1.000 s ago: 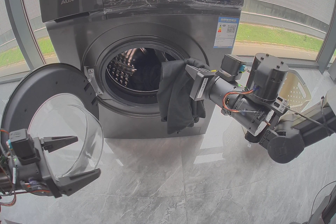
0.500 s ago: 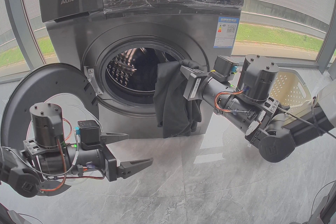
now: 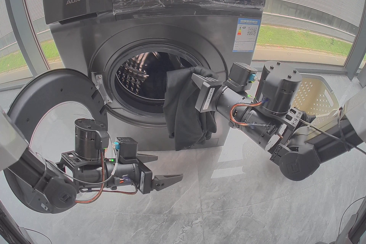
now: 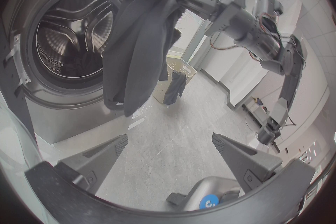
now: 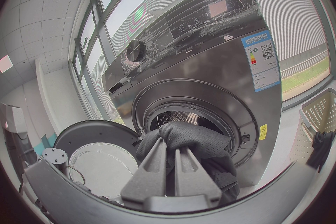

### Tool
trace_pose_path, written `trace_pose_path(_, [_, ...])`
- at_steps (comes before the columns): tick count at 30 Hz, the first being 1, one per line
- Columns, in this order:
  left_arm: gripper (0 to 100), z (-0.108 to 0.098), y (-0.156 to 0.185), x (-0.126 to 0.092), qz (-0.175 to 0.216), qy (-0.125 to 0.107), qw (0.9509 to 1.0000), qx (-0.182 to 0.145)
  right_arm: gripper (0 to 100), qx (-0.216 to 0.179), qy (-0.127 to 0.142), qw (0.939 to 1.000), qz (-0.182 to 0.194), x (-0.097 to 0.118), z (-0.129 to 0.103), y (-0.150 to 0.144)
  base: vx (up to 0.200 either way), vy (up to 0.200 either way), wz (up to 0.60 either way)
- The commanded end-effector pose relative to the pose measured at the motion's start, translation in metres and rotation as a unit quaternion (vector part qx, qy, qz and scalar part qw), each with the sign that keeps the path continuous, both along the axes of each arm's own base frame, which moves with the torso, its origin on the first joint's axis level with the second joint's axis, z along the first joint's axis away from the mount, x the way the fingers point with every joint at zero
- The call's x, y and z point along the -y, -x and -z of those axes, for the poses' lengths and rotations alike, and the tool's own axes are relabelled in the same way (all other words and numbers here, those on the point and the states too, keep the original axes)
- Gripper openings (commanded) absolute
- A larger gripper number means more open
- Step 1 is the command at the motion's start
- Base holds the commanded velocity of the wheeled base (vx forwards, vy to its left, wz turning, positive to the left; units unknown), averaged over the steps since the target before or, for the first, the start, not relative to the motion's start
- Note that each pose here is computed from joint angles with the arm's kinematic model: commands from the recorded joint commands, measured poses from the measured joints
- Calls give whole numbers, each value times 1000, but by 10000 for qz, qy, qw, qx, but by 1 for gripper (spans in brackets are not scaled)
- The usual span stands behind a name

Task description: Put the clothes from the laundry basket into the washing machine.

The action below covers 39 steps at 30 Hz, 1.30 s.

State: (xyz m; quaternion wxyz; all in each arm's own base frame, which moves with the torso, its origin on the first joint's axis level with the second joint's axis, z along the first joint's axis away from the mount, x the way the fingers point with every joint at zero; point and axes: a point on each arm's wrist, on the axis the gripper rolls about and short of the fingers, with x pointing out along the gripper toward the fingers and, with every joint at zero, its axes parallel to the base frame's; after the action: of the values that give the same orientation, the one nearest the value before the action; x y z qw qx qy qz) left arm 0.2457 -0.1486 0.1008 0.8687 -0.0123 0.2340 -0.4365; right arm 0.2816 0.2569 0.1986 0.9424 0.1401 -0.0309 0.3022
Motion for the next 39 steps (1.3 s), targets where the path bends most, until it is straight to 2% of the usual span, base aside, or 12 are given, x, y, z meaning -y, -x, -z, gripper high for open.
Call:
trace_pose_path(1, [100, 16, -17, 9, -97, 122, 9997, -171, 0, -15, 11, 10000, -71, -3, 1, 4, 0, 0, 0])
trace_pose_path(4, [100, 24, -25, 13, -131, 188, 9996, -137, 0, -26, 21, 10000, -71, -3, 1, 5, 0, 0, 0])
trace_pose_path(12, [100, 46, -44, 20, -213, 145, 9995, -181, 0, -77, 69, 9999, -94, -2, 5, 8, 0, 0, 0])
trace_pose_path(25, [100, 58, -69, 29, -276, 168, 9994, -76, 0, -97, 79, 9998, -133, -4, 7, 11, 0, 0, 0])
trace_pose_path(30, [100, 63, -82, 32, -347, 241, 9991, 78, 0, -92, 85, 9997, -186, -5, 10, 15, 0, 0, 0])
trace_pose_path(39, [100, 58, -78, 38, -182, 366, 9990, 187, 0, -81, 75, 9998, -186, -5, 10, 15, 0, 0, 0])
